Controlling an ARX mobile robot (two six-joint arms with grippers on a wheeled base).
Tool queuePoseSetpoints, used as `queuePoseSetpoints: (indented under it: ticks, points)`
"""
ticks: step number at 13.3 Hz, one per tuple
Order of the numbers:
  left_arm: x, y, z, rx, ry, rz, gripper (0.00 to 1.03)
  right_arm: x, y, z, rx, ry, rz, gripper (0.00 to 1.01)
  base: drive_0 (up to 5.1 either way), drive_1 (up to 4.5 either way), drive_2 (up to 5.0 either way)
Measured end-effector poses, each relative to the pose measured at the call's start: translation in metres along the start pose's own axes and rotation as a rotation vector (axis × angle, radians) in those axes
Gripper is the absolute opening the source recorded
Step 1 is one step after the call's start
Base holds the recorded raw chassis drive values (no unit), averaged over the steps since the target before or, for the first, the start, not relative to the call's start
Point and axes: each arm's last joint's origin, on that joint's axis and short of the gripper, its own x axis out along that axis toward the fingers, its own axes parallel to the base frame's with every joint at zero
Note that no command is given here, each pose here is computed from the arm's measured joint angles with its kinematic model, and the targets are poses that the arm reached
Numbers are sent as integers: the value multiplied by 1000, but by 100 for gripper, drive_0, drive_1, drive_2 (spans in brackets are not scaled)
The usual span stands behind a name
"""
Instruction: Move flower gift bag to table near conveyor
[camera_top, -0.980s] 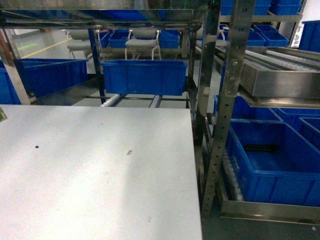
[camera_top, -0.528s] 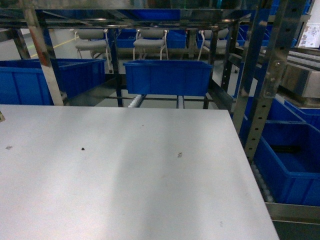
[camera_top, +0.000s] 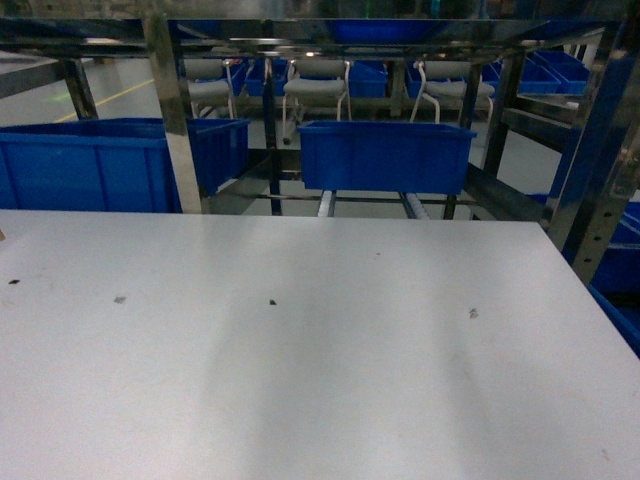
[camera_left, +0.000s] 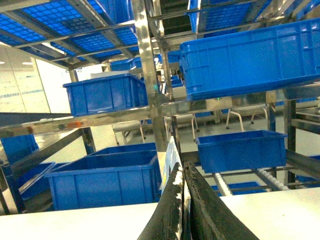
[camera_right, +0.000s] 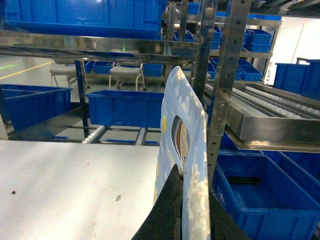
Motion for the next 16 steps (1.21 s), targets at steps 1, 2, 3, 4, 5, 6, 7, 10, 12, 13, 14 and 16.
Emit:
queuePoseSetpoints:
  ticks: [1,2,3,4,5,6,7,10,12,13,14,16]
  points:
    - [0,0,0,-1,-1,0,2,0,0,0,0,-4,0,2,-495,241,241]
    - [0,0,0,0,0,0,2,0,0,0,0,0,0,2,-495,241,241]
    - [0,0,0,0,0,0,2,0,0,0,0,-2,0,2,-495,241,241]
    - [0,0,0,-1,-1,0,2,0,0,0,0,0,0,2,-495,241,241]
    - [0,0,0,-1,-1,0,2,0,0,0,0,-3,0,2,-495,241,241]
    - [0,0,0,0,0,0,2,0,0,0,0,1,0,2,-495,241,241]
    - [0,0,0,0,-1,0,2,0,0,0,0,-2,0,2,-495,241,241]
    - [0,0,0,1,1,0,2,0,0,0,0,1,0,2,-495,241,241]
    - [0,0,0,0,0,0,2,0,0,0,0,2,0,2,-454,345,98]
    - [0,0,0,-1,-1,0,2,0,0,0,0,-4,0,2,-413,448,-46]
    - [0,0,0,-1,-3,0,2,0,0,-1,0,4,0,2,-413,448,-46]
    - [0,0,-1,3,5,9,2,0,0,0,0,-4,8,2,-413,448,-46]
